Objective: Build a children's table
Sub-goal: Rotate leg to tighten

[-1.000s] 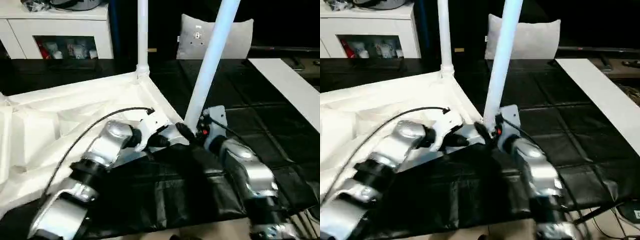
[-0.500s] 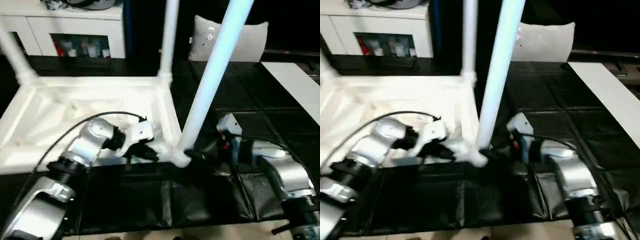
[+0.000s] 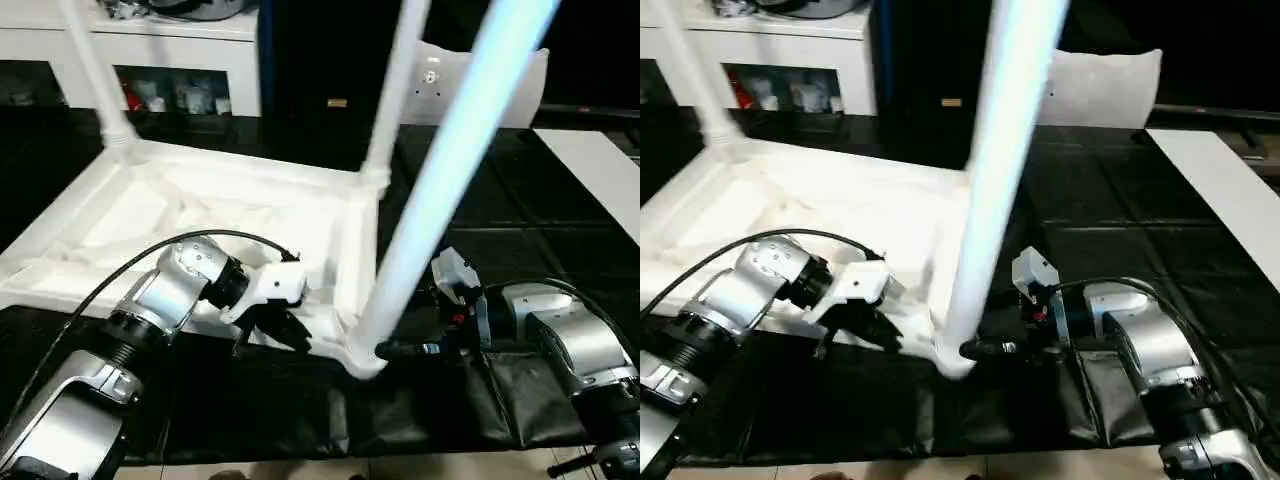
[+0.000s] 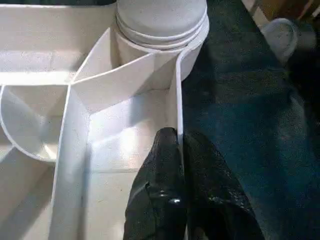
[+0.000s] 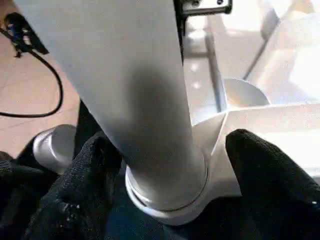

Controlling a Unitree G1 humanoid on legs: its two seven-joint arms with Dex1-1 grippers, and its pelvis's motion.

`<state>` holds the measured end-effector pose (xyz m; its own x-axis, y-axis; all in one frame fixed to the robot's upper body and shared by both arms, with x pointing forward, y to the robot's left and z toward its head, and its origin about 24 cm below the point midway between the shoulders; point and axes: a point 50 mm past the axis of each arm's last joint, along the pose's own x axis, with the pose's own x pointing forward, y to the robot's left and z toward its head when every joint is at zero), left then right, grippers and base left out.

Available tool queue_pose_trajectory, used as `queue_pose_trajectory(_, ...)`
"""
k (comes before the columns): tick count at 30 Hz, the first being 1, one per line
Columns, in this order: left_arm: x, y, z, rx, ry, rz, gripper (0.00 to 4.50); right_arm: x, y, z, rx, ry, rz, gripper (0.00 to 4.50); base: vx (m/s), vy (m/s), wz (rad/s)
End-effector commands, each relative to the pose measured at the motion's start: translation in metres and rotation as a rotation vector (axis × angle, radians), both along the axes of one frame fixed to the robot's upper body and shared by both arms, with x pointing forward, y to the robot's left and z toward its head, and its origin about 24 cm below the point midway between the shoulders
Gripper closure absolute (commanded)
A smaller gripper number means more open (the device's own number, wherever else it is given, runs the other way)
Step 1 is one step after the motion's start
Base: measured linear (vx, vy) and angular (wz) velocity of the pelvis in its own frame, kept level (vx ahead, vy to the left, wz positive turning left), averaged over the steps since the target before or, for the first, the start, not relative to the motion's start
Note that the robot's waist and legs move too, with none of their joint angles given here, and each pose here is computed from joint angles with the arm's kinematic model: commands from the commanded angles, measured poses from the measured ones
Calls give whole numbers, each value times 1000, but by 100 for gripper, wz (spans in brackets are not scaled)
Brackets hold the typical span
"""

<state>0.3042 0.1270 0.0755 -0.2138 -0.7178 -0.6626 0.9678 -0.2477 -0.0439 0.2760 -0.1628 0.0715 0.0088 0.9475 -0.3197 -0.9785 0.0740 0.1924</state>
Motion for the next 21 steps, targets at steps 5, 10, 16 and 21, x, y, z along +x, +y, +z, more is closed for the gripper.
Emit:
queue_pose_trajectory(5, -4, -15, 7, -12, -12, -124, 450, -1, 6, 2, 33, 10, 45, 153, 0, 0, 0)
queue_pose_trajectory(10, -4, -15, 6, -8, -14, -122, 450, -4, 8, 0, 43, 32, 65, 181, 0, 0, 0)
queue_pose_trajectory(16, -3, -14, 5, -20, -6, -85, 450, -10, 13, -2, 73, 73, 78, 235, 0, 0, 0)
queue_pose_trajectory(21, 1, -18, 5, -58, 23, 34, 450, -14, 19, -3, 127, 106, 1, 241, 0, 0, 0)
